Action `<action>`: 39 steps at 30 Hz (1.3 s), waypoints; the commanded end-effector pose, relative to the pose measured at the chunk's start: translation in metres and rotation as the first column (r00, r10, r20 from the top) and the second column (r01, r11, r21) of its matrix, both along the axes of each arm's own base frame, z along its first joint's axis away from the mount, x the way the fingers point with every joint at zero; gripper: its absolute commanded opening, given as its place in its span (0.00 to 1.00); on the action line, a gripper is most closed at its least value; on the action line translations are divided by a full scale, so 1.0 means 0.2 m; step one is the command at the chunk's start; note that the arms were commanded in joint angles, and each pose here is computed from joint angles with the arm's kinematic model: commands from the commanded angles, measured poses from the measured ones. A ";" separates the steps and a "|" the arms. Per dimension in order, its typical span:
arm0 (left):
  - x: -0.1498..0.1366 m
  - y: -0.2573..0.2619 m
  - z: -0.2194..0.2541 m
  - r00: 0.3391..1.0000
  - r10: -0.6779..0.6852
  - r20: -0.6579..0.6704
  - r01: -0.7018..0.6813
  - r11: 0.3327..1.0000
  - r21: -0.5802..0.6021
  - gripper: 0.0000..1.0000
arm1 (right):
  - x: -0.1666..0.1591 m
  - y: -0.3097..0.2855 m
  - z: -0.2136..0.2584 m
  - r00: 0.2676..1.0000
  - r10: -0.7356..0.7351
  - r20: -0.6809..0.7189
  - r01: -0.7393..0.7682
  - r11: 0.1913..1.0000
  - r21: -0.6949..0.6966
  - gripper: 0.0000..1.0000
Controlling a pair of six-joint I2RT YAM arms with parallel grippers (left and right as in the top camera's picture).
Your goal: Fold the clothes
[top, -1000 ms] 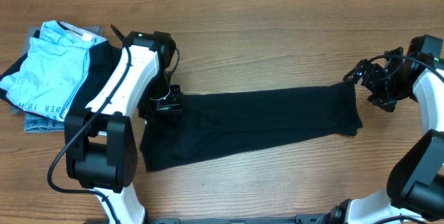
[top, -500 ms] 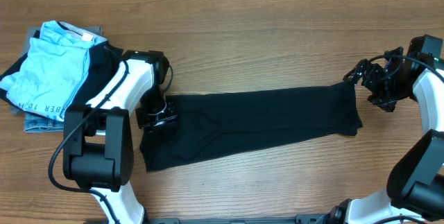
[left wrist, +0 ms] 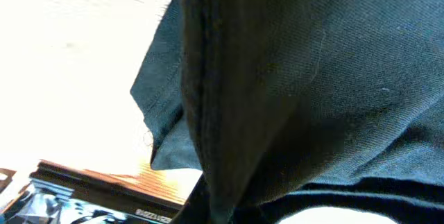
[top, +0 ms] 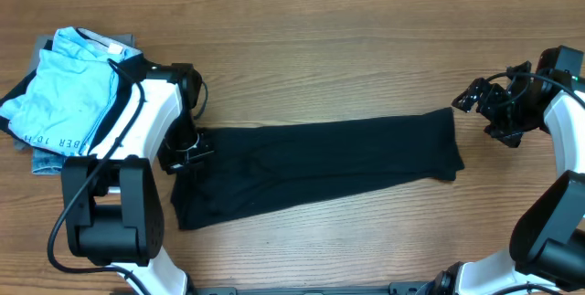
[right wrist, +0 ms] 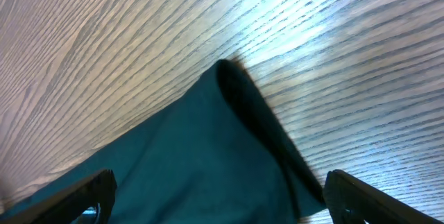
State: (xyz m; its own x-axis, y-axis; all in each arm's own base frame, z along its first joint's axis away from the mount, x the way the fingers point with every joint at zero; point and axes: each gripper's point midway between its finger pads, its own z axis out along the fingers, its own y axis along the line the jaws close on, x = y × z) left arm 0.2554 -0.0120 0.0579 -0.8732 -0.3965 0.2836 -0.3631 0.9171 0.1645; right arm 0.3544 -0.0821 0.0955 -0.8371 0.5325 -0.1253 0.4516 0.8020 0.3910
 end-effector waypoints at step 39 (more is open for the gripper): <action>0.31 -0.27 0.00 0.934 -0.170 0.315 0.262 0.924 -0.277 0.89 | 0.07 0.16 0.12 0.998 -0.026 0.062 0.012 0.976 0.220 1.00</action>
